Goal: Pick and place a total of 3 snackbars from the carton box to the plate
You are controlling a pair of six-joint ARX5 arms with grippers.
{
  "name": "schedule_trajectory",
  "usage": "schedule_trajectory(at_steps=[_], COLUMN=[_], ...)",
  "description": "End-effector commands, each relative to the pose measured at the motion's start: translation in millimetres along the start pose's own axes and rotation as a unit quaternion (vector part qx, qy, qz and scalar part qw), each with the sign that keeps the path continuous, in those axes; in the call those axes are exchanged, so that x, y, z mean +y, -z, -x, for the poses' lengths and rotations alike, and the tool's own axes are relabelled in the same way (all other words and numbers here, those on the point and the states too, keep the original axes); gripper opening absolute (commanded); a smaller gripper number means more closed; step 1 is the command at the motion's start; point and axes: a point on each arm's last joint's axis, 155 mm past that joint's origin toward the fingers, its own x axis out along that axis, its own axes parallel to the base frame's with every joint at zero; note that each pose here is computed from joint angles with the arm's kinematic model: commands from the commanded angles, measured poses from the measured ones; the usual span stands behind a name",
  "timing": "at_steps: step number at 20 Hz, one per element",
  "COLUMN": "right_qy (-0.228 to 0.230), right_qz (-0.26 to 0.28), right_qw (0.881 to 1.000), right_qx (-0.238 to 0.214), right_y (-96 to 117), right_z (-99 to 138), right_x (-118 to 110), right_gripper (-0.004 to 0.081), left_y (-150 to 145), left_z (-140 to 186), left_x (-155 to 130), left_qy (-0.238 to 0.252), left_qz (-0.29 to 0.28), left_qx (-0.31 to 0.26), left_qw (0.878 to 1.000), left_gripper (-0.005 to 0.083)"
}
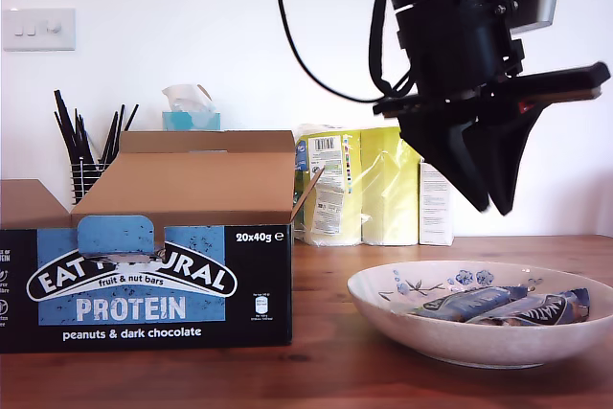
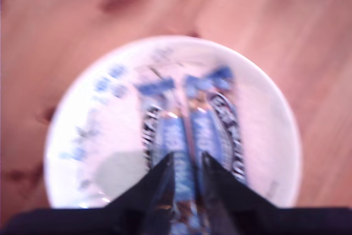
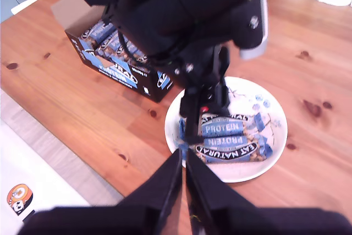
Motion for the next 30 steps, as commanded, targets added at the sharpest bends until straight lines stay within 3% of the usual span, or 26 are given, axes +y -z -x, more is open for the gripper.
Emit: schedule_trajectory(at_steps=[1,6,11,14,17,23,27,30], right_qy=[0.002,0.006,-0.011,-0.019,-0.057,-0.112,-0.117,-0.118], right_qz=[0.018,0.026,0.024,0.020,0.024,0.023,0.013,0.011], right_qw=[1.000,0.999,0.998,0.997,0.995,0.991,0.992,0.992], right_qx=[-0.010,-0.034,-0.053,-0.067,-0.082,-0.067,-0.052,-0.042], right_y=[-2.1,-14.8,-18.6,-23.0,-32.5,-33.3,-28.0,-23.9], right_z=[-0.5,-1.9,-18.7,-27.0,-30.9,-41.7,-43.5,-44.4], right_x=[-0.3,-2.8,-1.9,-1.8,9.8,27.5,34.8,40.0], right_gripper=[-0.0013,-0.0013,-0.0013,-0.0013,-0.0013,-0.0013,-0.0013,-0.0013], left_y=[-6.0,-37.8,-26.6,-0.3,41.6,127.0,152.8,155.7], left_z=[17.9,74.9,110.0,126.0,137.6,157.9,163.8,164.6], left_x=[-3.7,9.7,38.6,68.7,103.4,157.8,177.6,183.7], left_qy=[0.027,0.029,0.014,-0.005,-0.031,-0.084,-0.103,-0.107], left_qz=[0.018,0.029,0.052,0.079,0.122,0.213,0.248,0.260], left_qx=[-0.014,-0.093,-0.124,-0.141,-0.147,-0.133,-0.108,-0.108], left_qw=[0.999,0.995,0.991,0.987,0.981,0.964,0.957,0.953], left_gripper=[-0.0019,-0.0019,-0.0019,-0.0019,-0.0019,-0.0019,-0.0019,-0.0018])
